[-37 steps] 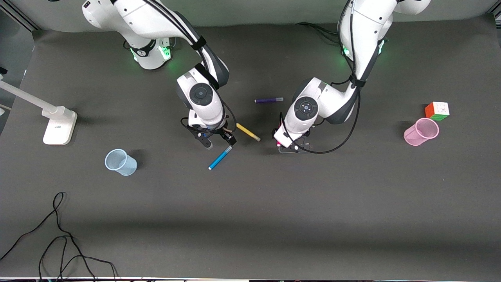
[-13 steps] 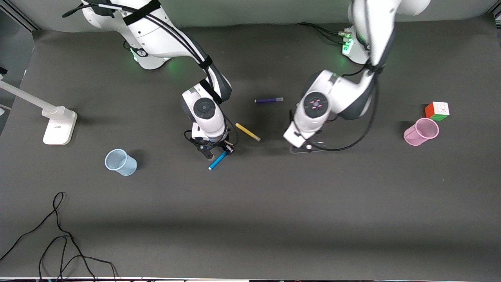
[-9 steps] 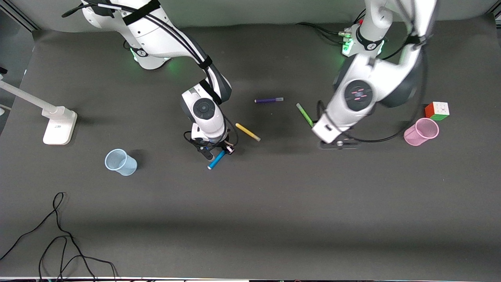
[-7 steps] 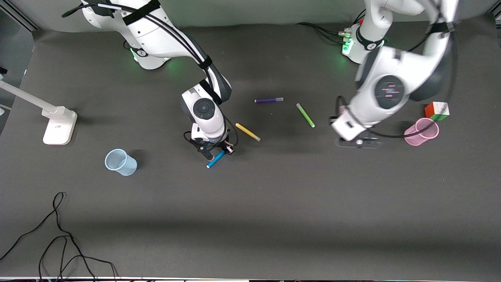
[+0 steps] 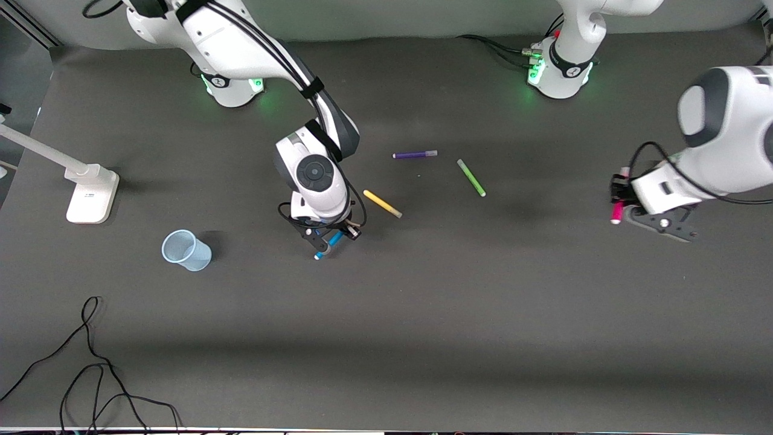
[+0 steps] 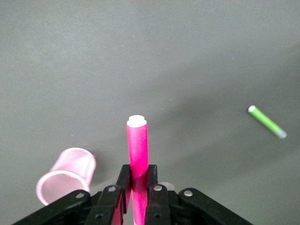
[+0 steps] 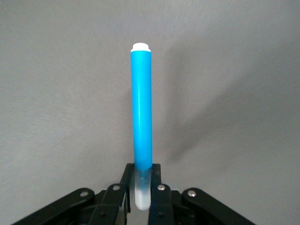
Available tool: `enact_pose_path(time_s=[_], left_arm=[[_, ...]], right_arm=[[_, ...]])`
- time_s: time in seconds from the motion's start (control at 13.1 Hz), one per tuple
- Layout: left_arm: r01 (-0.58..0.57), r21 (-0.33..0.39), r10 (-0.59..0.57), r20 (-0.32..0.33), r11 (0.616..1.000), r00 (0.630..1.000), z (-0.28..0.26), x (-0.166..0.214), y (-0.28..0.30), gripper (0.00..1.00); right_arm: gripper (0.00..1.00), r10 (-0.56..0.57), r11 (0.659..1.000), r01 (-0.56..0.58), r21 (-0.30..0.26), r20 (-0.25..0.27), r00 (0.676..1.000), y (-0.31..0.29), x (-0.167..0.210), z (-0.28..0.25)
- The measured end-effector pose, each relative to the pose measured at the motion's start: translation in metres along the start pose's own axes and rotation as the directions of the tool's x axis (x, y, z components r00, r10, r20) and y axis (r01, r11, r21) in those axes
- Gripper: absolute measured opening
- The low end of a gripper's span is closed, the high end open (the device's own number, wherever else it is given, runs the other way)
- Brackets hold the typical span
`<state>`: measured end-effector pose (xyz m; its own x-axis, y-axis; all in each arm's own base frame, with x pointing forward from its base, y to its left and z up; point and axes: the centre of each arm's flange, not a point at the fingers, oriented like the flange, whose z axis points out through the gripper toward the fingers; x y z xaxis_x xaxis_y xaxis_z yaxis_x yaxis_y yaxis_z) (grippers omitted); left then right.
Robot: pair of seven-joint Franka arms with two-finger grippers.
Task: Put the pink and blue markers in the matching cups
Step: 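Carry the pink marker to the pink cup while the right gripper lifts blue, then lower the blue marker into the light blue cup with the right gripper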
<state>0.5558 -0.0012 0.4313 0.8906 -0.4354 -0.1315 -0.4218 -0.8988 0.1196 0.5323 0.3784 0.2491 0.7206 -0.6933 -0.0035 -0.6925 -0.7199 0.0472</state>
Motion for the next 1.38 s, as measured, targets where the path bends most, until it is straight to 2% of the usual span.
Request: enact_pose_path(time_s=[0.15,0.31,0.54,0.69,0.84,1.07,1.22,1.38], left_arm=[[-0.115,0.006,0.115,-0.027,0.993,0.993,-0.003,-0.01,-0.025,0.18],[-0.229,0.006,0.229,-0.07,0.973,0.971,-0.004,-0.023,-0.052,0.18],[-0.384,-0.046,0.369,-0.186,0.922,0.91,0.014,-0.06,-0.105,0.18],[-0.464,-0.074,0.43,-0.269,0.883,0.862,0.038,-0.09,-0.14,0.18],[-0.53,-0.077,0.466,-0.382,0.845,0.798,0.064,-0.11,-0.165,0.18],[-0.609,-0.039,0.493,-0.548,0.792,0.676,0.106,-0.131,-0.191,0.18],[-0.639,-0.013,0.505,-0.601,0.769,0.619,0.131,-0.142,-0.2,0.18],[-0.656,0.0,0.507,-0.634,0.755,0.584,0.143,-0.148,-0.204,0.18]], right_arm=[[0.17,-0.037,0.999,0.037,-0.026,0.005,0.999,0.008,0.021,-0.042],[0.17,-0.085,0.995,0.086,-0.055,0.015,0.996,0.023,0.05,-0.082],[0.17,-0.205,0.974,0.208,-0.09,0.047,0.978,0.055,0.098,-0.128],[0.17,-0.309,0.943,0.316,-0.101,0.081,0.948,0.089,0.144,-0.157],[0.17,-0.41,0.903,0.421,-0.091,0.113,0.905,0.132,0.194,-0.182],[0.17,-0.548,0.822,0.566,-0.062,0.184,0.816,0.198,0.254,-0.205],[0.17,-0.628,0.758,0.651,-0.035,0.225,0.745,0.234,0.283,-0.207],[0.17,-0.684,0.707,0.708,-0.008,0.249,0.686,0.26,0.302,-0.207]])
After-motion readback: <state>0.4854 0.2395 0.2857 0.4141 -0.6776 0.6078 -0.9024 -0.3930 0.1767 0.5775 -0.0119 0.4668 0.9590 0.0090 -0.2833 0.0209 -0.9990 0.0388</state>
